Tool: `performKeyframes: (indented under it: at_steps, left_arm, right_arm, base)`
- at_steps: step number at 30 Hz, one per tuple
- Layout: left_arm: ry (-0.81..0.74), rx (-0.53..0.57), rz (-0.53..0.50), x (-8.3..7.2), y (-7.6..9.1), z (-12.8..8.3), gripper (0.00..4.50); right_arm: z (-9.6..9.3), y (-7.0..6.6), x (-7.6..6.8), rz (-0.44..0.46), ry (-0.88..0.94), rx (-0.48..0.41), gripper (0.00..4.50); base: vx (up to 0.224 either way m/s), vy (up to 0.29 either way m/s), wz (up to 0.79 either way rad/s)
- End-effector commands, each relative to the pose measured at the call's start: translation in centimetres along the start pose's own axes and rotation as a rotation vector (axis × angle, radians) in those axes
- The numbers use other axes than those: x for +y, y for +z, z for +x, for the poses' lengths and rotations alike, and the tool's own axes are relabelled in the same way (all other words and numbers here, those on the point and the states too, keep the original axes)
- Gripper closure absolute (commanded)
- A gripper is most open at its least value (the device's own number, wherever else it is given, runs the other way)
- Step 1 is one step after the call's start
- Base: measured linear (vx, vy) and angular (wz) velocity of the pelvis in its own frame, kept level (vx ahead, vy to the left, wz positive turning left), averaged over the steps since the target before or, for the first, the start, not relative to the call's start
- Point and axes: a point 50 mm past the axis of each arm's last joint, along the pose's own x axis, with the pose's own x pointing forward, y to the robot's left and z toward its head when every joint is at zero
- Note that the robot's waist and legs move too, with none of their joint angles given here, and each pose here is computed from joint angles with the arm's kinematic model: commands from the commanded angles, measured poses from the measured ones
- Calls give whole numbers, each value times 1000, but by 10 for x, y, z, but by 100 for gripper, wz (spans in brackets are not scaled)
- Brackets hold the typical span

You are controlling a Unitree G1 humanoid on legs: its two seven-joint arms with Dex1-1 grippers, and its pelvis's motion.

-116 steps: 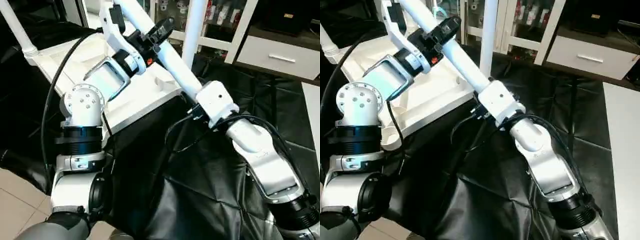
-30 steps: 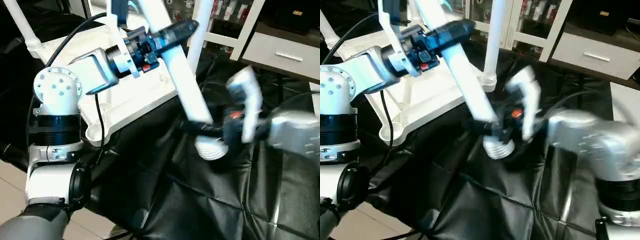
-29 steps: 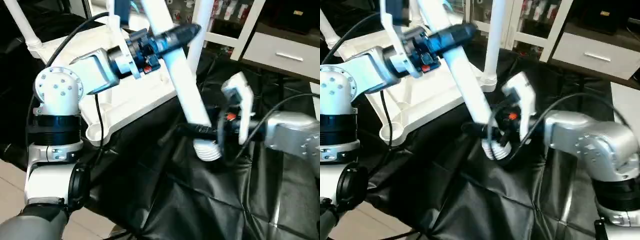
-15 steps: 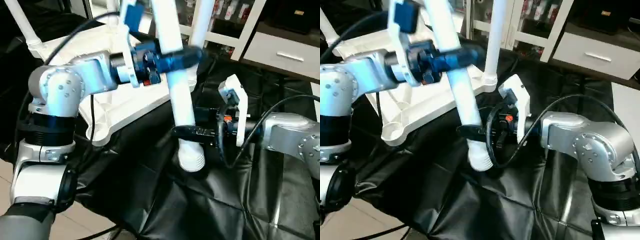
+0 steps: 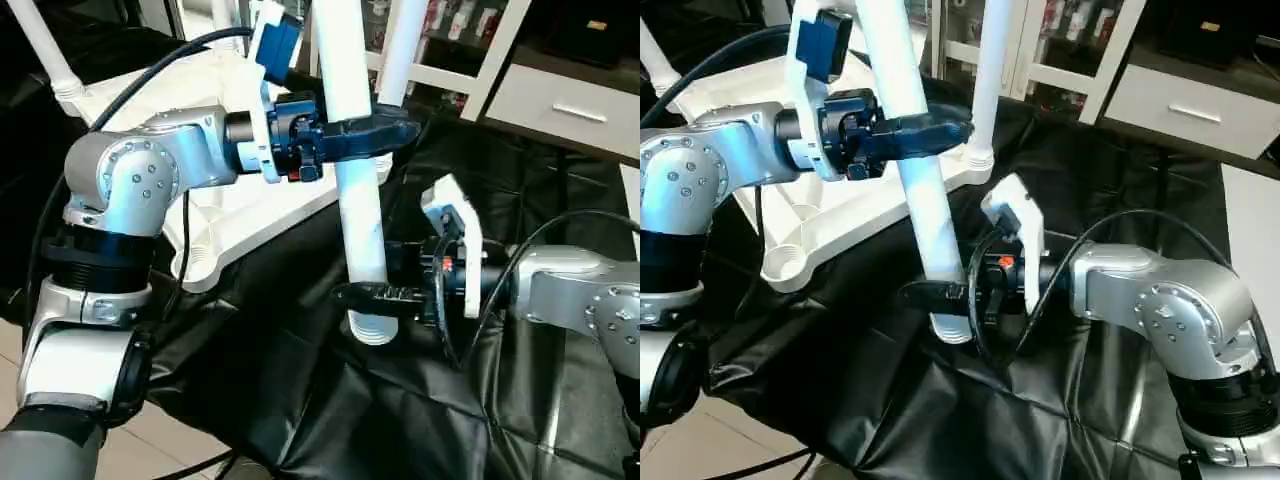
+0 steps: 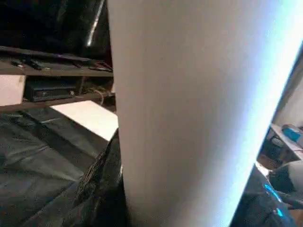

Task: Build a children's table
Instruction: Pick table leg

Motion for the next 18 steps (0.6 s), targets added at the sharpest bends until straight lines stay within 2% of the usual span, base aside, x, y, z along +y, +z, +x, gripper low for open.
performKeyframes:
  at_steps: [1, 3, 5, 7, 18]
  left_arm:
    - [-21, 12, 43, -3, 7, 4, 278]
    - [-29, 12, 47, -4, 7, 4, 278]
    - [-46, 3, 45, -5, 8, 5, 278]
    - [-52, -2, 43, -6, 8, 6, 278]
    - [-80, 6, 54, -7, 9, 7, 278]
  right_arm:
    - [-1, -3, 0, 3, -17, 15, 0]
    - [-1, -3, 0, 6, -19, 13, 0]
    - [0, -4, 0, 9, -18, 13, 35]
    - [1, -4, 0, 9, -18, 13, 38]
    - [4, -10, -1, 12, -11, 37, 129]
  base:
    - [0, 0, 0]
    - [0, 0, 0]
    - [0, 0, 0]
    - [0, 0, 0]
    - [0, 0, 0]
